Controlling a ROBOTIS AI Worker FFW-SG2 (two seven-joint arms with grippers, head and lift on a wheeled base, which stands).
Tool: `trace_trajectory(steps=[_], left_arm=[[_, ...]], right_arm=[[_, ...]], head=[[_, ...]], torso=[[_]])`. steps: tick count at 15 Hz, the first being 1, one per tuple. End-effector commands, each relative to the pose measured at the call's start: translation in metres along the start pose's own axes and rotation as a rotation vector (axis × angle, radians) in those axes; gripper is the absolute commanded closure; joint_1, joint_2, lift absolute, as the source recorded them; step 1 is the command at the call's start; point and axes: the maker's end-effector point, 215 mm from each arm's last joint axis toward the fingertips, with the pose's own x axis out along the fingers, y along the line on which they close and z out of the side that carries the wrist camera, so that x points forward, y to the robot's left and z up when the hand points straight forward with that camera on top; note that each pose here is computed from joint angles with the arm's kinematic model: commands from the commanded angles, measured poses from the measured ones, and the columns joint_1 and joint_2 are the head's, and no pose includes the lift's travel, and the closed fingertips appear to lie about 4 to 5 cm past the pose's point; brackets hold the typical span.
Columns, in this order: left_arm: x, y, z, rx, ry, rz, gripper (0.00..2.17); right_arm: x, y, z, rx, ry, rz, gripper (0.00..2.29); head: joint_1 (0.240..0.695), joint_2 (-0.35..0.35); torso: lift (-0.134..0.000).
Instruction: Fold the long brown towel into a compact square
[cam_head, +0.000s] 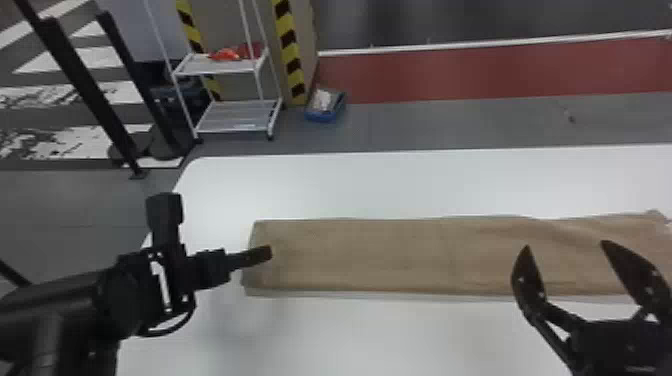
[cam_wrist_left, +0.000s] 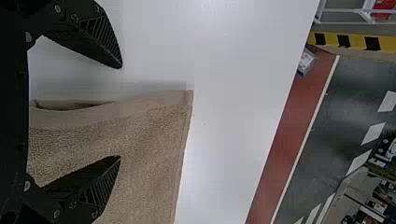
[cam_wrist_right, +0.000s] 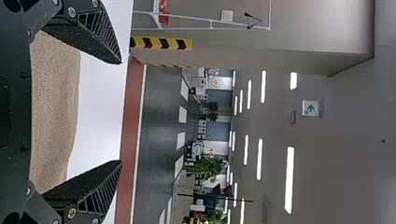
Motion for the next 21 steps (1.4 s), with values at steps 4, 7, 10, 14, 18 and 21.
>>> trace_trajectory(steps=[4, 7, 10, 14, 18, 21], left_arm=[[-0.003, -0.012, -0.014, -0.023, 0.045, -0.087, 1.05], [-0.008, -0.013, -0.012, -0.036, 0.037, -0.119, 1.62], [-0.010, -0.014, -0.017, -0.035, 0.058, -0.127, 2.14], [-0.030, 0.005, -0.001, -0.077, 0.003, -0.152, 2.14], [-0.061, 0.077, 0.031, -0.126, -0.078, -0.076, 2.14], [-0.080, 0.121, 0.060, -0.163, -0.127, -0.030, 2.14]], right_arm=[[0.002, 0.000, -0.004, 0.004, 0.013, -0.003, 0.13], [0.001, -0.002, -0.005, 0.002, 0.015, -0.006, 0.13], [0.001, -0.001, -0.007, 0.003, 0.019, -0.006, 0.13], [0.000, -0.003, -0.007, 0.001, 0.018, -0.008, 0.13], [0.000, -0.004, -0.008, -0.001, 0.020, -0.010, 0.13], [0.000, -0.004, -0.009, -0.001, 0.023, -0.010, 0.13]], head=[[0.695, 0.172], [0.695, 0.160], [0.695, 0.157], [0.695, 0.162], [0.695, 0.220], [0.695, 0.285]], torso=[[-0.125], [-0.125], [-0.125], [-0.125], [-0.125], [-0.125]])
